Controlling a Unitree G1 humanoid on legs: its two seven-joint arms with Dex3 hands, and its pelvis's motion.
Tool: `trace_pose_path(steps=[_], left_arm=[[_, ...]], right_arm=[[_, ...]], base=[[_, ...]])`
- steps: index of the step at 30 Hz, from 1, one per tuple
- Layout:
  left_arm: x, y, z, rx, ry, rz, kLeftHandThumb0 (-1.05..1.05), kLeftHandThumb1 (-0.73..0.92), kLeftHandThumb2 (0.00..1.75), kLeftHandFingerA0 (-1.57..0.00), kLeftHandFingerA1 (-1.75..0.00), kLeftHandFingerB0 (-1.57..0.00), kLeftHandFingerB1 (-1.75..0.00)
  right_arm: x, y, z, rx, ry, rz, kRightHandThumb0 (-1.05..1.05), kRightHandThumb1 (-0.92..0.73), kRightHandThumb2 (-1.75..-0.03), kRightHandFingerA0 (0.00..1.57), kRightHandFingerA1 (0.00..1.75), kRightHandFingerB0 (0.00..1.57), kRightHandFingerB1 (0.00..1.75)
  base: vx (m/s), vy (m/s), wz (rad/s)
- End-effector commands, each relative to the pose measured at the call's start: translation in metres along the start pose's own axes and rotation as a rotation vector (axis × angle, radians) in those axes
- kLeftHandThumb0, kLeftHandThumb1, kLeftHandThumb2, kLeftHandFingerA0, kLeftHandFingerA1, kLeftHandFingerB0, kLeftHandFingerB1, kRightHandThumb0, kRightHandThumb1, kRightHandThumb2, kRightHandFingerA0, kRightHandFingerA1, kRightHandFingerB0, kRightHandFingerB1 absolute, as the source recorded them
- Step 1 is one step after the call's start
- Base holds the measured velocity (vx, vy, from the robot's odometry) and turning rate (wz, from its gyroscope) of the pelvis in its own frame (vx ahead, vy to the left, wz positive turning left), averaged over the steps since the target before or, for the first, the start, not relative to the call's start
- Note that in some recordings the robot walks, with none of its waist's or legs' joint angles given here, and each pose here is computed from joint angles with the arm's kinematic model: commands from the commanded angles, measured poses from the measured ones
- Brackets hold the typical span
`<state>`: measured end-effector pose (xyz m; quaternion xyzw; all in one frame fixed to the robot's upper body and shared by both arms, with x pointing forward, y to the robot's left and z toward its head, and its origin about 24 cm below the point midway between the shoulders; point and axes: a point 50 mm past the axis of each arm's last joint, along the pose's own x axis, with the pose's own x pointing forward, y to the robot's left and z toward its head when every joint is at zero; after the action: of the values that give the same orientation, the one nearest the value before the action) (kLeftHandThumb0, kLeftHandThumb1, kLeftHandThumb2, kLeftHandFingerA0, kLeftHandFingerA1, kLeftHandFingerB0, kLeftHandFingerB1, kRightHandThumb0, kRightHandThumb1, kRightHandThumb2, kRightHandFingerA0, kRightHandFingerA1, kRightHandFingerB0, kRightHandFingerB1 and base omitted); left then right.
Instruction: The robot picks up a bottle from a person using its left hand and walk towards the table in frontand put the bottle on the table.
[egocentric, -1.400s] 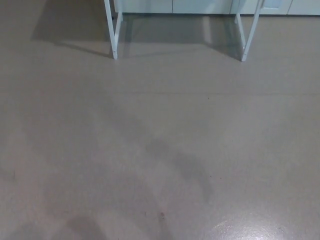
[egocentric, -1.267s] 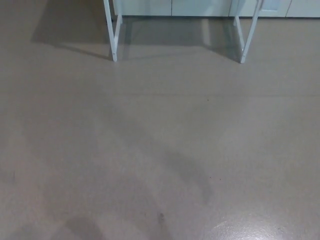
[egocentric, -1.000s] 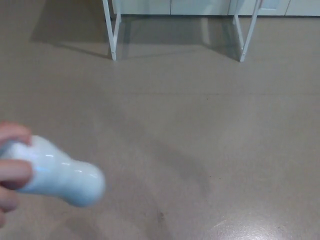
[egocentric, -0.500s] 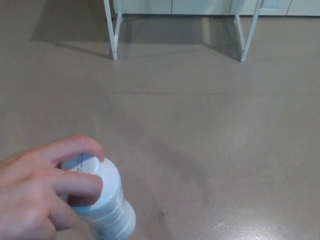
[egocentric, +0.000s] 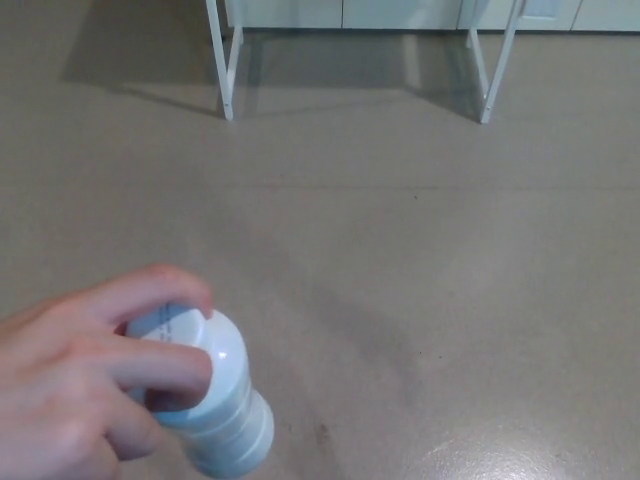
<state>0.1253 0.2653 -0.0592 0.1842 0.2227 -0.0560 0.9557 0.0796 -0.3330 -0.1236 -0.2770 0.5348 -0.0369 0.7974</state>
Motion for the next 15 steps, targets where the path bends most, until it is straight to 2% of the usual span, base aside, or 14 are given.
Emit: trace_pose_path(steps=[1,2,3,4,9,10,11,12,15], left_arm=[[-0.044,-0.027,0.128,-0.025,-0.539,-0.514,-0.65,0.41,0.73,0.0,-0.06,0.0,0.0],[-0.042,-0.027,0.132,-0.016,-0.55,-0.513,-0.67,0.42,0.75,0.0,-0.06,0.0,0.0],[-0.043,-0.03,0.141,-0.007,-0.567,-0.529,-0.65,0.41,0.75,-0.01,-0.08,0.0,0.0],[-0.043,-0.032,0.145,0.002,-0.577,-0.538,-0.67,0.42,0.76,0.0,-0.08,0.0,0.0],[-0.042,-0.039,0.159,0.009,-0.604,-0.561,-0.66,0.41,0.76,-0.01,-0.11,0.0,0.0],[-0.04,-0.042,0.164,-0.001,-0.619,-0.567,-0.64,0.42,0.56,0.0,-0.26,0.0,-0.01],[-0.04,-0.043,0.166,0.006,-0.626,-0.569,-0.65,0.44,0.57,0.0,-0.27,0.0,-0.02],[-0.04,-0.043,0.167,0.011,-0.631,-0.57,-0.64,0.39,0.77,-0.01,-0.2,0.0,-0.07],[-0.036,-0.043,0.176,0.037,-0.661,-0.571,-0.67,0.41,0.78,-0.02,-0.2,0.0,-0.04]], right_arm=[[0.0,-0.005,0.0,-0.061,0.004,-0.005,-0.33,-0.71,-0.59,0.71,0.51,0.6,0.44],[0.001,-0.006,0.004,-0.061,-0.004,-0.008,-0.33,-0.7,-0.59,0.7,0.52,0.59,0.44],[0.001,-0.004,0.003,-0.058,-0.005,-0.006,-0.4,-0.71,-0.61,0.7,0.62,0.59,0.46],[0.0,-0.003,0.002,-0.06,-0.009,-0.003,-0.34,-0.72,-0.62,0.69,0.55,0.57,0.45],[0.0,-0.004,0.0,-0.05,-0.008,-0.003,-0.34,-0.71,-0.61,0.72,0.55,0.59,0.46],[0.0,-0.003,0.0,-0.062,-0.003,-0.003,-0.34,-0.71,-0.61,0.73,0.55,0.59,0.45],[0.0,-0.003,0.0,-0.061,0.0,-0.001,-0.34,-0.71,-0.62,0.71,0.53,0.59,0.45],[0.0,-0.003,0.001,-0.059,-0.002,-0.002,-0.35,-0.7,-0.62,0.72,0.55,0.59,0.45],[0.003,-0.007,0.012,-0.069,-0.033,-0.012,-0.35,-0.71,-0.61,0.73,0.55,0.58,0.44]], base=[[0.0,0.0,0.0],[0.0,0.0,0.0],[0.0,0.0,0.0],[0.0,0.0,0.0],[0.0,0.0,0.0],[0.0,0.0,0.0],[0.0,0.0,0.0],[0.0,0.0,0.0],[0.0,0.0,0.0]])
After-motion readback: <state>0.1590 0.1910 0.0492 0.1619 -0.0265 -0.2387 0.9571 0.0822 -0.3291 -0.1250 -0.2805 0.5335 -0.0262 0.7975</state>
